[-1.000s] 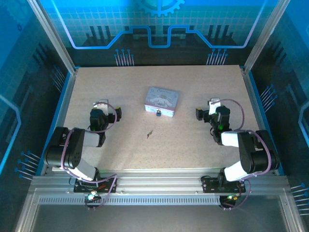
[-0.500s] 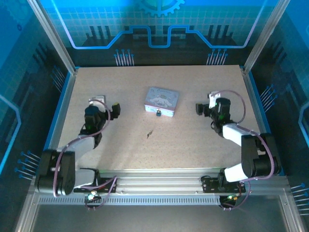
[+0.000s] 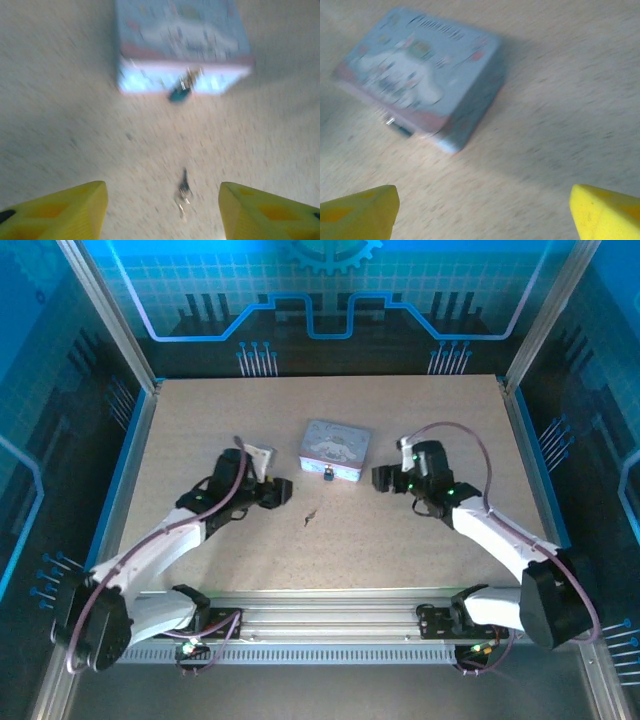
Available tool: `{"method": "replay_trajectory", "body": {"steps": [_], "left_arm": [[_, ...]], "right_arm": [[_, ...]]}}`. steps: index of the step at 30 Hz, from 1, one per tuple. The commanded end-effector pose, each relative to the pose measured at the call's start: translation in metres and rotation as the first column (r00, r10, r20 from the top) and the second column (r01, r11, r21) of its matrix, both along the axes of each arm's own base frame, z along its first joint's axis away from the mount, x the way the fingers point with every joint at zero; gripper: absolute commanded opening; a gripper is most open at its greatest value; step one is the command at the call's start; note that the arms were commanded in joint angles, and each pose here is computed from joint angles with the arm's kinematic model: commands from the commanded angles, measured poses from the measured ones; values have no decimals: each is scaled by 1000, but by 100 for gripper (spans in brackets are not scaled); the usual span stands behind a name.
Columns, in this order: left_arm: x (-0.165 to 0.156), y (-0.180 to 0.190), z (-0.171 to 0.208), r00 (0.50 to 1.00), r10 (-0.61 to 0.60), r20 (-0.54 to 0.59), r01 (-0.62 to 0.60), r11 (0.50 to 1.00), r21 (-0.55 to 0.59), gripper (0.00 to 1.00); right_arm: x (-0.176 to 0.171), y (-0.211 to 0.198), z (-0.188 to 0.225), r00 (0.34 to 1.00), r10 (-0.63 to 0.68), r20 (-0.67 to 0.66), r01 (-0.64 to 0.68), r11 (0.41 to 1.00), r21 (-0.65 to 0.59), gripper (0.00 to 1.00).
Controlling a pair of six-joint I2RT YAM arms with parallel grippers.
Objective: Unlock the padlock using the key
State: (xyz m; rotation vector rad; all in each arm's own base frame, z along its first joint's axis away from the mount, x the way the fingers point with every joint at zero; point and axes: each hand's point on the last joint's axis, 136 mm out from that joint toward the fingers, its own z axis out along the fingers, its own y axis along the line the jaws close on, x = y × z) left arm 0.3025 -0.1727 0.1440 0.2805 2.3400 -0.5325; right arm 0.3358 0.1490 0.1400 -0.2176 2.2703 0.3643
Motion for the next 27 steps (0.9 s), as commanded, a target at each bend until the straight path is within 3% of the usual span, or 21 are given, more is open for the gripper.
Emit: {"method": "replay_trajectory", "body": {"steps": [1, 9, 16, 21, 27], "left_arm": [[-32, -15, -50, 976, -50, -214, 80, 988, 134, 59], [-27, -49, -97, 962, -87, -258, 143, 967, 209, 40], [-11, -62, -105, 960, -106, -258, 170, 956, 239, 29], [-5, -66, -107, 961, -115, -251, 183, 946, 269, 39], [-3, -68, -116, 956, -115, -270, 199, 930, 309, 39]], "right_arm": [[-37, 11, -29, 990, 18, -140, -16, 1000, 21, 86], [-62, 15, -68, 974, 32, -224, -14, 997, 80, 60], [-58, 23, -63, 975, 75, -211, -55, 993, 101, 59], [-55, 27, -64, 972, 86, -220, -64, 993, 103, 59], [-51, 32, -66, 968, 93, -233, -68, 991, 111, 61]]}}
